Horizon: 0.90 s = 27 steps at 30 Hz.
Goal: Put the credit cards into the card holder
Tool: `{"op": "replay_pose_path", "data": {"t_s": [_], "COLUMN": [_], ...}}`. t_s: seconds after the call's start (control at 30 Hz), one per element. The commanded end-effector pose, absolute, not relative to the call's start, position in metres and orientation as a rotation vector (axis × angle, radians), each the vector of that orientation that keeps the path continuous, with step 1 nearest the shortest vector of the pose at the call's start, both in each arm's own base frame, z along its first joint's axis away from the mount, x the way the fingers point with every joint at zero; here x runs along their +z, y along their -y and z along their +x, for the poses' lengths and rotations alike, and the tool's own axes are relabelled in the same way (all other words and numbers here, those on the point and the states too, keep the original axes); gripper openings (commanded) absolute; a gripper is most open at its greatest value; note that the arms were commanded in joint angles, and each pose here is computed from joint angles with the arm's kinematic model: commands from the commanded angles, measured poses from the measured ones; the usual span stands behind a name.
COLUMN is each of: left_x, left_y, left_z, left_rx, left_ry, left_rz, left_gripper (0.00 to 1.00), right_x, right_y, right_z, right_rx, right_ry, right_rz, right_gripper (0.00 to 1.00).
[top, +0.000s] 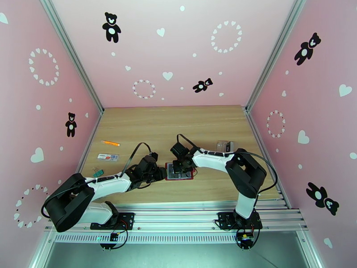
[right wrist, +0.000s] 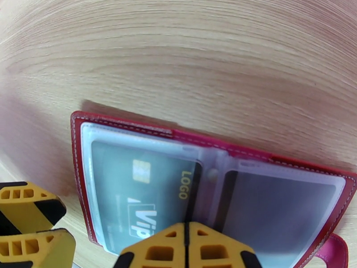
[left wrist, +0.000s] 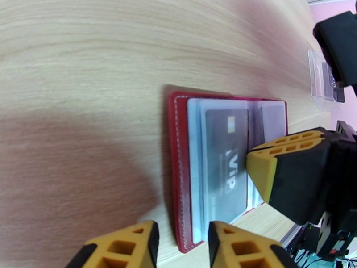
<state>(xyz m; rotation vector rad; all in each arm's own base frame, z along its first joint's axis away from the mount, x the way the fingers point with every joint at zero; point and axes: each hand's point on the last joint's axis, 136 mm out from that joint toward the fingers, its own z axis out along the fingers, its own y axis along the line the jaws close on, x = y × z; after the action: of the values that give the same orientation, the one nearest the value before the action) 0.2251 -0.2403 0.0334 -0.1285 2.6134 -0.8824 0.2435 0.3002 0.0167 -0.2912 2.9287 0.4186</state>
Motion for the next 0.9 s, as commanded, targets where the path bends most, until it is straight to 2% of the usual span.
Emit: {"op": "replay_pose_path", "data": {"t_s": [0.0,0.33,0.87], "left_x": [0.052,0.061,0.042], "left_y": [0.252,0.268,0.28], "left_z": [0.231,0.234,0.235], "left_rx": [-0.932,-0.994,-1.0], "left_ry": [-2.57,-2.561,-2.605], "left_rz": [-0.079,-0.035,-0.025], "left_gripper": [0.36,0.36,0.36], "right_x": [0.003,0.0,0.0], "right_y": [-0.296,-0.295,-0.295], "right_z": [0.241,0.239,0.238], "right_rx": [0.369,0.372,0.381], "right_ry": [-2.962,-2.966,-2.966], "right_rz": [-0.301,-0.296,-0.296], "right_gripper": [0.04,0.04,0.03]}}
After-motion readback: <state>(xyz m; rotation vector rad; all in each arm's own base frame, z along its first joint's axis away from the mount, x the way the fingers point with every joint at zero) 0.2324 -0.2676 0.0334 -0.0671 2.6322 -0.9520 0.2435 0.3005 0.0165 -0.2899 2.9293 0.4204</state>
